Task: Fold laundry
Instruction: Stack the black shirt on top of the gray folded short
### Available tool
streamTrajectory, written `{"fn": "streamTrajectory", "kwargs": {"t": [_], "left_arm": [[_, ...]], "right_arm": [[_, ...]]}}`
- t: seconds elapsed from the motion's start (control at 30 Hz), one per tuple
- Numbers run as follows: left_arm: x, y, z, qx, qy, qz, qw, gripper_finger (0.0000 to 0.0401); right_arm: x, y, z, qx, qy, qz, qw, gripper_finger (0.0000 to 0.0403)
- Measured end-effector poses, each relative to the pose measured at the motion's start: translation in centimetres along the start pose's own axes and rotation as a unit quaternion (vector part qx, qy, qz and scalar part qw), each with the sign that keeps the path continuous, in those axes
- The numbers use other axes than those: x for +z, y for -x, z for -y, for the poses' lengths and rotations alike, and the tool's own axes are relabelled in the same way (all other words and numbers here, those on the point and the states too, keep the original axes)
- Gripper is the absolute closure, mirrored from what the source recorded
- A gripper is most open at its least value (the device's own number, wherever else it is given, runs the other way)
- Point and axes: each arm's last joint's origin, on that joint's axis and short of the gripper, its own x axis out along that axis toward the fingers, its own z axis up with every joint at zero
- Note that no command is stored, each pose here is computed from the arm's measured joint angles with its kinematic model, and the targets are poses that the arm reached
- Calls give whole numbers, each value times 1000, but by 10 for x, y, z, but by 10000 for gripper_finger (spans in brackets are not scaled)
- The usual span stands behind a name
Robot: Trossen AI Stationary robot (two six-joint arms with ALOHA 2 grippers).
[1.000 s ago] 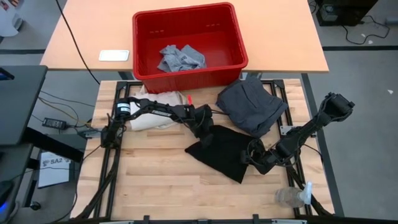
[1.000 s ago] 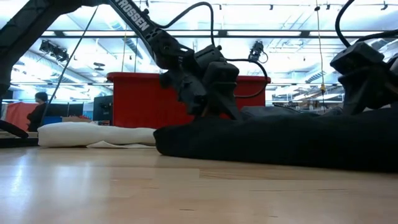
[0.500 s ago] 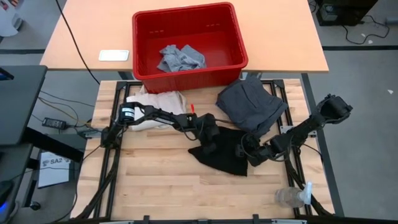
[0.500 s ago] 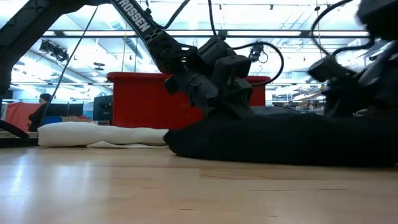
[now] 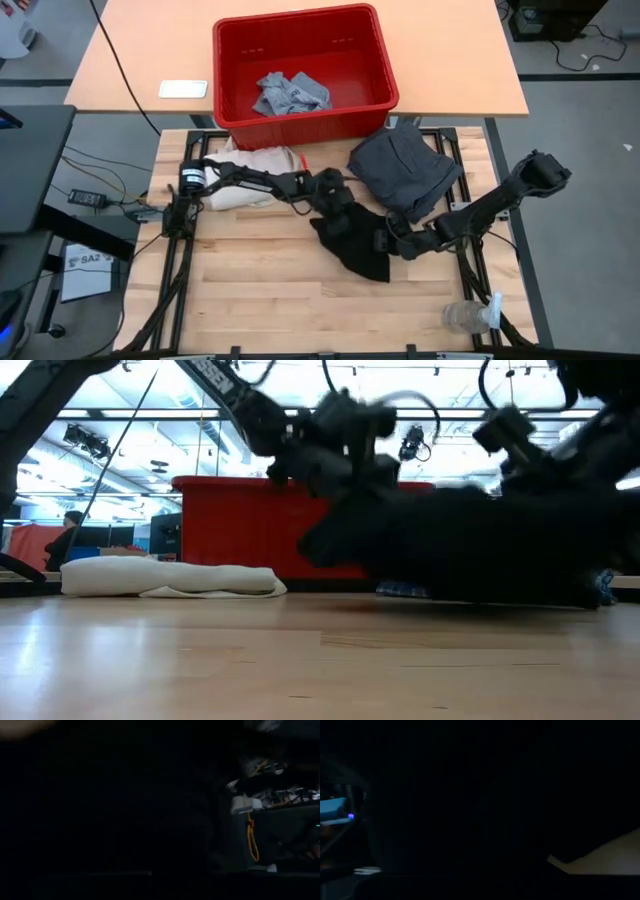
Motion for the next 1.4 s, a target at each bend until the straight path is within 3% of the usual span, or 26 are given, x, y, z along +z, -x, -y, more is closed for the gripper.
{"fn": "streamTrajectory", "kwargs": {"t": [0.13,0.37,0.7,1.0,1.4], "left_arm": [[26,20,16,-10,-49,45,998,354],[69,50,21,24,-91,73,993,354],[123,92,21,81,-166,152,971,354],[153,75,-8,90,-158,174,968,354],[186,47,-51,112,-181,211,954,354]], "right_arm": [[4,12,-12,9,1,33,999,371],[21,39,-28,0,1,108,994,371],[57,93,-43,-74,34,205,975,371],[81,110,-34,-124,13,244,962,371],[100,122,-16,-212,-24,304,929,371]]}}
